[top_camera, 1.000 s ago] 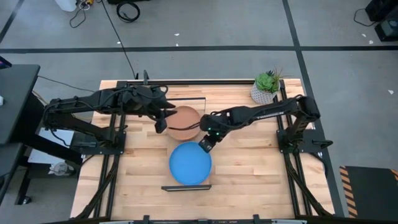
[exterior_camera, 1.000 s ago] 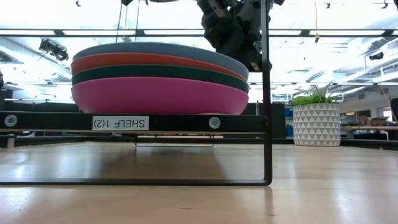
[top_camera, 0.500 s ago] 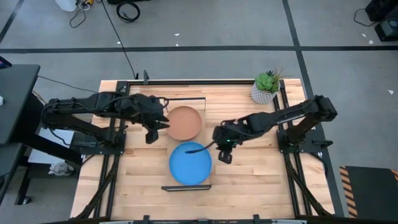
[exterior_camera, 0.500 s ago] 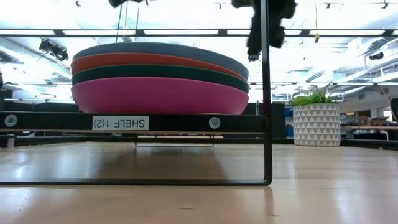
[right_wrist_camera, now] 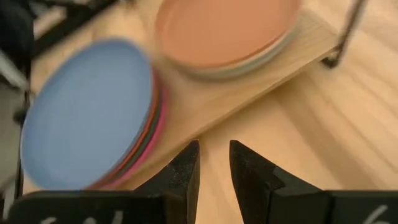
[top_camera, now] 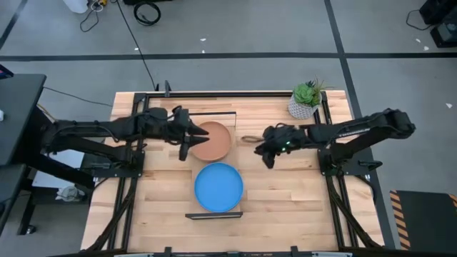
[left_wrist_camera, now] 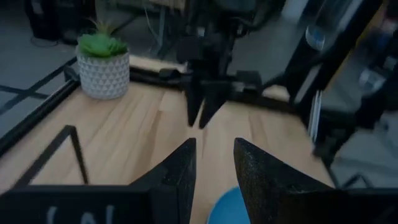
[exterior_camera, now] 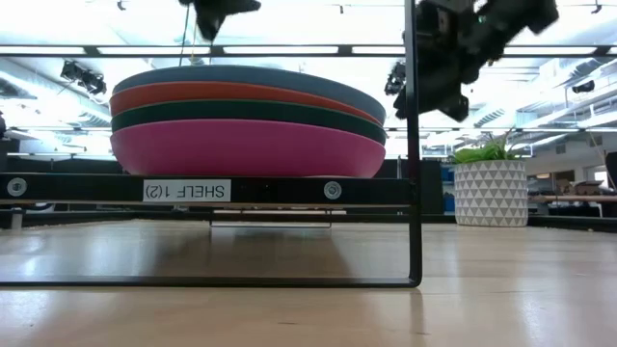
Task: Place and stack plates onto a shelf
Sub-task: Return to Home Position
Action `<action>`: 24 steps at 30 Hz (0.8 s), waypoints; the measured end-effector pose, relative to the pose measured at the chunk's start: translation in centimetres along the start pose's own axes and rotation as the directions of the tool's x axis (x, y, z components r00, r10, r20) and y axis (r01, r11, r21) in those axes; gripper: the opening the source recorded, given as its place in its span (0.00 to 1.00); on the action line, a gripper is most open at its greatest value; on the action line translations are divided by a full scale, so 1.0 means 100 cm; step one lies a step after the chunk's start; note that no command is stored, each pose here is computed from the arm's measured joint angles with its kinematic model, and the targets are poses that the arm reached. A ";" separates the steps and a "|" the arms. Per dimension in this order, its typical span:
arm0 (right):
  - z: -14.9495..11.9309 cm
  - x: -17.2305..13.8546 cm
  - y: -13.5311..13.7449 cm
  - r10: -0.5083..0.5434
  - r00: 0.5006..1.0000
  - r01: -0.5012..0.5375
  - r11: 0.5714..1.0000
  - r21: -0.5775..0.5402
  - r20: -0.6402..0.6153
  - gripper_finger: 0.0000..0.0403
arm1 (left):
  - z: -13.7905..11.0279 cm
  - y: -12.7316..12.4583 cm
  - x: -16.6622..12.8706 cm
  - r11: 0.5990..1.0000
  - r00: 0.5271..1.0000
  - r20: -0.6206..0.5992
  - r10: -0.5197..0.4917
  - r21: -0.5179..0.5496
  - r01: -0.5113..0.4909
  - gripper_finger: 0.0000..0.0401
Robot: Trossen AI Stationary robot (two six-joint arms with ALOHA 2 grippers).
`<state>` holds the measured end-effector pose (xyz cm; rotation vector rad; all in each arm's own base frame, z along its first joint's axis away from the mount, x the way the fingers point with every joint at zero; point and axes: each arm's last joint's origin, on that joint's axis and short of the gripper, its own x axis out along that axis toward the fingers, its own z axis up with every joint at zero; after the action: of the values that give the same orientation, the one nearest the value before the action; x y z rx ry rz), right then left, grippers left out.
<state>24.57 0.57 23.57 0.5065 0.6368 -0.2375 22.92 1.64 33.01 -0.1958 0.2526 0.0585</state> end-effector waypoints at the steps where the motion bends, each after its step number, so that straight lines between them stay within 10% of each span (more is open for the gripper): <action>1: -0.003 -0.003 -0.005 0.015 1.000 -0.015 1.000 0.022 0.025 0.23 | -0.007 0.003 0.003 1.000 1.000 0.027 -0.005 -0.029 0.006 0.29; 24: -0.080 -0.062 -0.068 0.113 0.918 -0.224 0.939 0.262 0.379 0.15 | -0.115 0.030 -0.035 0.856 0.957 0.212 0.198 -0.514 -0.063 0.29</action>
<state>13.21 -0.68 19.34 0.7870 0.1937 -0.2552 16.52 2.16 22.38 -0.6900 -0.0182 0.2877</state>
